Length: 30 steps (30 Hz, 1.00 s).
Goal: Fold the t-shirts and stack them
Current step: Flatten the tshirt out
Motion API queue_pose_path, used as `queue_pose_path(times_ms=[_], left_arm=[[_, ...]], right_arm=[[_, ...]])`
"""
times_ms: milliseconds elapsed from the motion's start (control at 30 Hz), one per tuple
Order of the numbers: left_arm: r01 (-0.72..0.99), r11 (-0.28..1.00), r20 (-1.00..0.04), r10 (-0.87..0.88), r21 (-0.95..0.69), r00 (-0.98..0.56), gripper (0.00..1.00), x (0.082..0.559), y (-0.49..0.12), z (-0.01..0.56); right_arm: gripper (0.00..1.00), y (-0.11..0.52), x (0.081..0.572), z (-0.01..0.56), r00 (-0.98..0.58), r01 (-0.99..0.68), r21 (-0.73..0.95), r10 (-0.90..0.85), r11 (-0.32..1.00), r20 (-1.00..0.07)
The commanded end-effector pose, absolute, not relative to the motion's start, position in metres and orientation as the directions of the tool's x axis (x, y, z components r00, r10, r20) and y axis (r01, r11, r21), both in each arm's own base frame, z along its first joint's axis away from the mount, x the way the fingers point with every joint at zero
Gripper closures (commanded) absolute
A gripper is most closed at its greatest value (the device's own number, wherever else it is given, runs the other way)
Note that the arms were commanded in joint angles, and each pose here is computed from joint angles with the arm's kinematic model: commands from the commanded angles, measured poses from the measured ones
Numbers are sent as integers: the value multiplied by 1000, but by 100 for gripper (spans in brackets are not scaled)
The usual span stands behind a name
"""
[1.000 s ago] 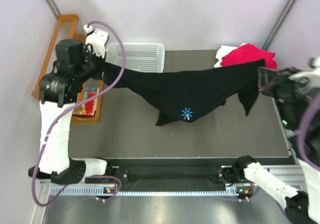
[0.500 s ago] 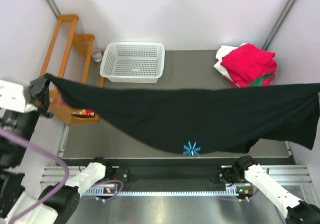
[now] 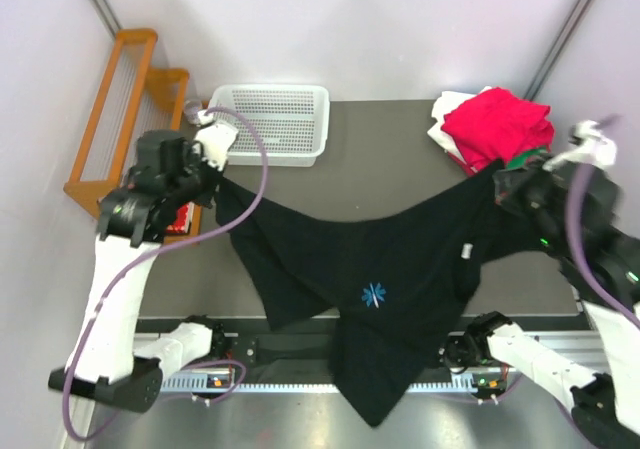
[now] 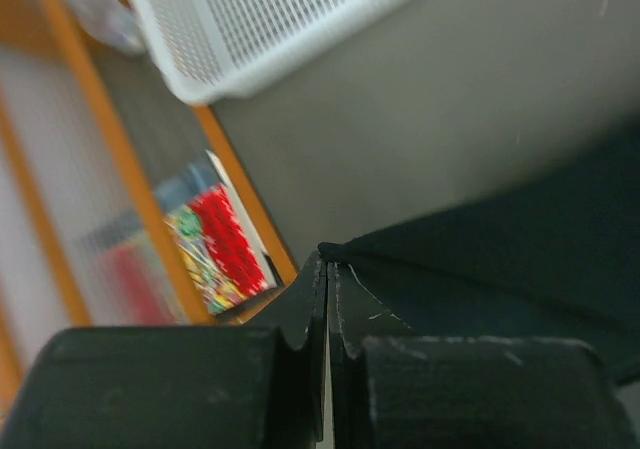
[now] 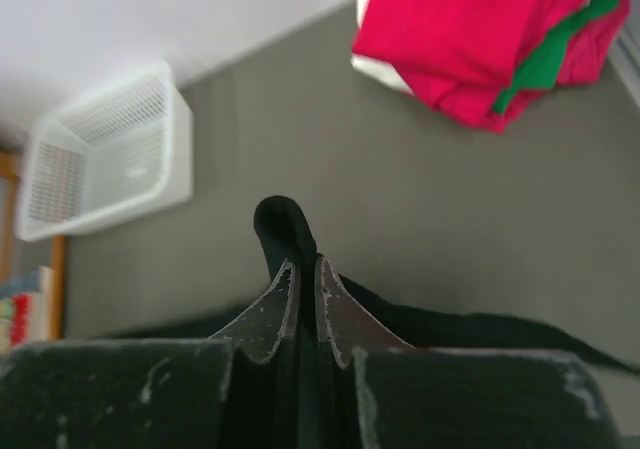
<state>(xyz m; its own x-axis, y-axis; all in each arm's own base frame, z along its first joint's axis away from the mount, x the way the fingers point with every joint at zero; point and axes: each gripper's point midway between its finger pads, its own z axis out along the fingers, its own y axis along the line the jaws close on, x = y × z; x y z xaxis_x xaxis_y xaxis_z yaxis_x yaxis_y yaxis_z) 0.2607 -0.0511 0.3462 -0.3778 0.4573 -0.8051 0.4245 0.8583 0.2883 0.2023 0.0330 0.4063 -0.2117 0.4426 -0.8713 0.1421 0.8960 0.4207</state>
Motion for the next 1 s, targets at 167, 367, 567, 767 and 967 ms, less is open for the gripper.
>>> queue_pose_path(times_ms=[167, 367, 567, 767, 967], left_arm=[[355, 879, -871, 420, 319, -256, 100, 296, -55, 383], [337, 881, -868, 425, 331, -259, 100, 301, -52, 383], [330, 881, -859, 434, 340, -272, 100, 301, -49, 382], [278, 872, -838, 473, 403, -272, 100, 333, -41, 382], [255, 906, -834, 413, 337, -366, 100, 404, -26, 361]], right_arm=[[100, 50, 224, 417, -163, 82, 459, 466, 885, -870], [100, 53, 227, 412, -168, 73, 449, 455, 891, -875], [100, 52, 226, 403, -185, 84, 439, 447, 894, -875], [100, 52, 233, 414, -169, 89, 428, 437, 900, -884], [100, 58, 250, 415, -161, 91, 428, 437, 899, -885]])
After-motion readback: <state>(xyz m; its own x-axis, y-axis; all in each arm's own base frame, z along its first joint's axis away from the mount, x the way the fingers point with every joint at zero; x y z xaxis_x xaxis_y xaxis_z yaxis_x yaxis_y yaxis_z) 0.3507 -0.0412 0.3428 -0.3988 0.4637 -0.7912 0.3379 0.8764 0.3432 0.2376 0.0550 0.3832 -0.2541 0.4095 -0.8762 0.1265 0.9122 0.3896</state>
